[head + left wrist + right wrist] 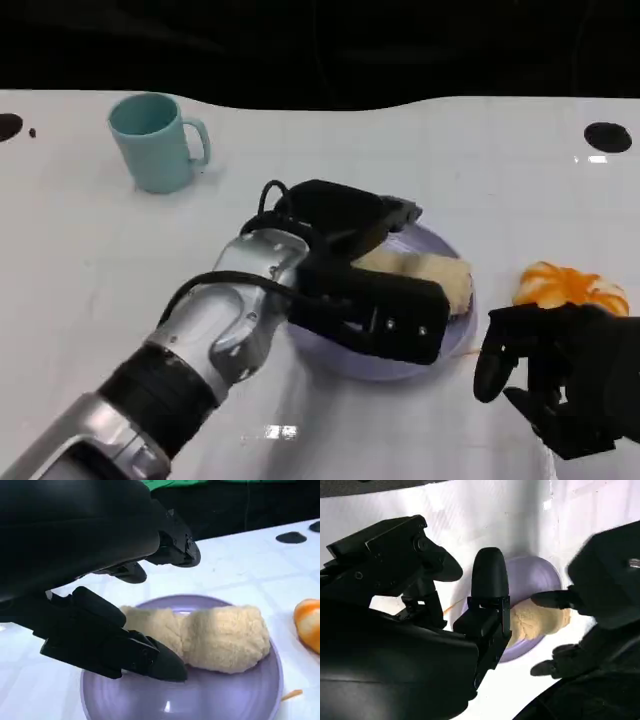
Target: Grasp the towel on the left side of the plate with the left hand and place it into the plate.
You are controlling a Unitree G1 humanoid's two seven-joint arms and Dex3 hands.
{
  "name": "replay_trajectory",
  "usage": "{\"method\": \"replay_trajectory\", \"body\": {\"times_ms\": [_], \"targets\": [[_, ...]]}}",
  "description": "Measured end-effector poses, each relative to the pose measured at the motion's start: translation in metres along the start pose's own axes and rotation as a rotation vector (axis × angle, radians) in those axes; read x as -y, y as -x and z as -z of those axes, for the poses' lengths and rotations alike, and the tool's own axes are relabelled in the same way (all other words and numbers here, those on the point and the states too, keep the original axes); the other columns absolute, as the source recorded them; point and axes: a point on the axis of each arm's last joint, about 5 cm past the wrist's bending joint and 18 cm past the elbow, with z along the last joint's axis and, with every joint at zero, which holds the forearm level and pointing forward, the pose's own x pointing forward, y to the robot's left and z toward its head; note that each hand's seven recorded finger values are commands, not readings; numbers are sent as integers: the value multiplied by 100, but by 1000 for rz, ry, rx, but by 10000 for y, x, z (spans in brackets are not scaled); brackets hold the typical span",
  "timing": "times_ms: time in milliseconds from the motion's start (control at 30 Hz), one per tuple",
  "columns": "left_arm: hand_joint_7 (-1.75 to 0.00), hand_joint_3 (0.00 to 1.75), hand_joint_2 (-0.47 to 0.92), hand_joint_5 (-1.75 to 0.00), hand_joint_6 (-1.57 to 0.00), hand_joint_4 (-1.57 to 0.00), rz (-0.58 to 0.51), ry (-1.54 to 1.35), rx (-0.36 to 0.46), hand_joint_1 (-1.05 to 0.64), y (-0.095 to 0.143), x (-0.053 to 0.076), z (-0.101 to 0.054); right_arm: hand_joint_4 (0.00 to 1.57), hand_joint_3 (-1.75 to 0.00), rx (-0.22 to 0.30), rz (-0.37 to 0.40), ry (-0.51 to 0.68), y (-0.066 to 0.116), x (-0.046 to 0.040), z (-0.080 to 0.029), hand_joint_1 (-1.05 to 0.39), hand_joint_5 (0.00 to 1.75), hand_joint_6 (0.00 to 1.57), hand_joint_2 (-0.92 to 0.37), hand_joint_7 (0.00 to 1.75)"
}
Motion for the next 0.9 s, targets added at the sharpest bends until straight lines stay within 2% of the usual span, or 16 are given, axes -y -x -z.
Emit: {"method": "replay_trajectory", "body": {"times_ms": [167, 267, 333, 467, 533, 600, 700, 767, 900], "targets": [[-8, 22, 92, -35, -44, -34, -13, 135, 26, -59, 155, -153, 109, 70, -102, 6, 0, 4, -1, 2, 4, 1, 170, 67, -61, 143], [-10, 24, 92, -38, -50, -39, 1, 237, 39, -55, 295, -204, 216, 70, -102, 6, 0, 5, 0, 2, 8, 1, 170, 67, -61, 143], [-11, 24, 92, -49, -59, -55, 22, 313, 43, -45, 394, -222, 295, 70, -102, 6, -1, 6, 1, 2, 9, 1, 170, 67, -61, 143], [-14, 27, 92, -86, -76, -65, 47, 517, 66, -34, 580, -291, 419, 70, -102, 4, -1, 6, 1, 3, 11, 1, 169, 68, -61, 143], [-33, 27, 92, -116, -83, -65, 48, 594, 74, -28, 664, -313, 462, 71, -102, 5, -1, 7, -1, 3, 11, 1, 169, 68, -60, 143], [-65, 33, 91, -132, -81, -68, 40, 696, 102, -23, 765, -310, 501, 71, -102, 7, -2, 11, -3, 4, 15, 0, 169, 68, -60, 142], [-86, 45, 85, -141, -81, -72, 34, 836, 130, -22, 943, -286, 546, 70, -102, 4, -3, 13, -9, 4, 18, 0, 169, 68, -61, 142], [-92, 66, 74, -146, -80, -72, 32, 901, 126, -22, 1067, -262, 567, 70, -101, -1, -4, 11, -11, 3, 18, 1, 168, 68, -60, 142], [-107, 94, 58, -151, -79, -74, 17, 998, 89, -15, 1334, -236, 581, 70, -101, -2, -4, 12, -13, 1, 14, 0, 168, 68, -60, 141]]}}
